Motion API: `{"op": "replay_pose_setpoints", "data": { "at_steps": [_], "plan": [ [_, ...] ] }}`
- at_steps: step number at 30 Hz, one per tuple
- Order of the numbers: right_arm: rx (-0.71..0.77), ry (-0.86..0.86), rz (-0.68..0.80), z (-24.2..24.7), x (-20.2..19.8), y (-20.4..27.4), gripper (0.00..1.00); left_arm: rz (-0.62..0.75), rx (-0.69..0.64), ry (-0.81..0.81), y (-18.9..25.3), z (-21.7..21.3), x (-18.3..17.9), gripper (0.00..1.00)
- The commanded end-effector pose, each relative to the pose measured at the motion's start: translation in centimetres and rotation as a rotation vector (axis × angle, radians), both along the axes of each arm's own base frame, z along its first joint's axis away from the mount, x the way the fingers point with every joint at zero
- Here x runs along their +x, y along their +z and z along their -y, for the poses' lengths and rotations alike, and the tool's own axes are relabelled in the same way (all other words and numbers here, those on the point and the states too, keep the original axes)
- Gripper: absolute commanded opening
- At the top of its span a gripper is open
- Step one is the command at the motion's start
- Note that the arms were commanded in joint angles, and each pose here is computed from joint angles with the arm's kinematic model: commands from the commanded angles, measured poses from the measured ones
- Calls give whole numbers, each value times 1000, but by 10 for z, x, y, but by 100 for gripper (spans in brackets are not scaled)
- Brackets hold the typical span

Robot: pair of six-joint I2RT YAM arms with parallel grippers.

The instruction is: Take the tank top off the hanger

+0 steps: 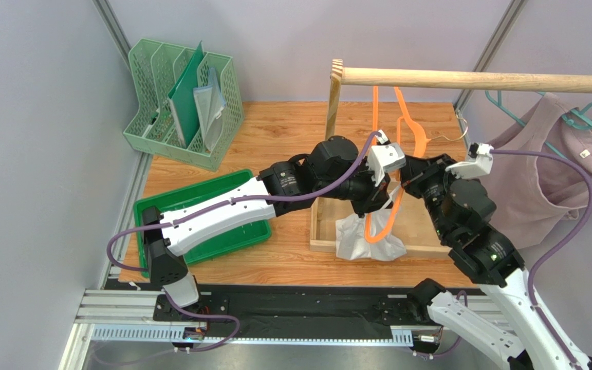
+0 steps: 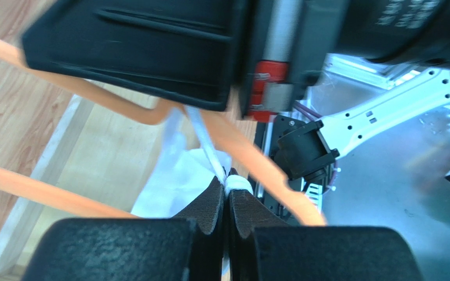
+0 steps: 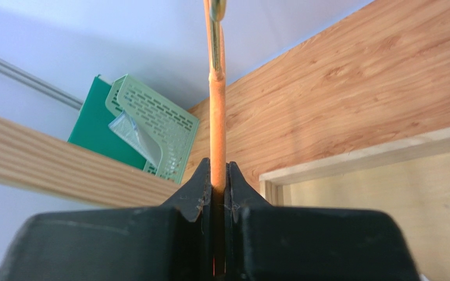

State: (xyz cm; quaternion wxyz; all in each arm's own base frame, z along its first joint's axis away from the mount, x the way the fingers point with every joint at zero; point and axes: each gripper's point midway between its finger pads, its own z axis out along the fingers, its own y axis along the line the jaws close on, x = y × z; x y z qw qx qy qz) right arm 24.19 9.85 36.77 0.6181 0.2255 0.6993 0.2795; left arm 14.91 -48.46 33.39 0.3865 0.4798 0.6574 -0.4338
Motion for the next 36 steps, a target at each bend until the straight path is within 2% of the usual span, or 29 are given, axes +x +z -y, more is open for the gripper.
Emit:
{"op": "replay_pose_setpoints", "data": {
  "at_steps": [1, 5, 13, 16, 17, 19, 20, 22, 27, 34, 36],
  "plan": [
    [-28, -127, 138, 12, 24, 30, 0, -34, -94, -47, 32, -8, -17, 0],
    [-97, -158, 183, 11, 37, 31, 0, -49, -116, -68, 40, -11, -24, 0],
    [-162, -207, 256, 24, 35, 41, 0, -70, -105, -17, 44, -22, -23, 0],
    [-190, -187, 276, 21, 37, 44, 5, -96, -117, -38, 48, -24, -28, 0],
    [-181, -150, 292, 15, 34, 53, 6, -103, -119, -55, 48, -23, -32, 0],
    [-156, -99, 207, 7, 33, 41, 4, -109, -121, -55, 48, -22, -32, 0],
    [-136, -55, 207, 0, 29, 46, 0, -109, -115, -45, 45, -22, -30, 0],
    [-106, -48, 169, -2, 28, 40, 0, -111, -109, -39, 43, -21, -29, 0],
    [-68, -196, 149, 19, 37, 40, 1, -153, -104, -95, 38, -16, -40, 0],
    [157, -415, 101, 37, 59, 42, 0, -177, -76, -83, 22, -19, -42, 0],
    [170, -463, 90, 43, 61, 42, 0, -187, -61, -77, 13, -22, -44, 0]
  ]
}}
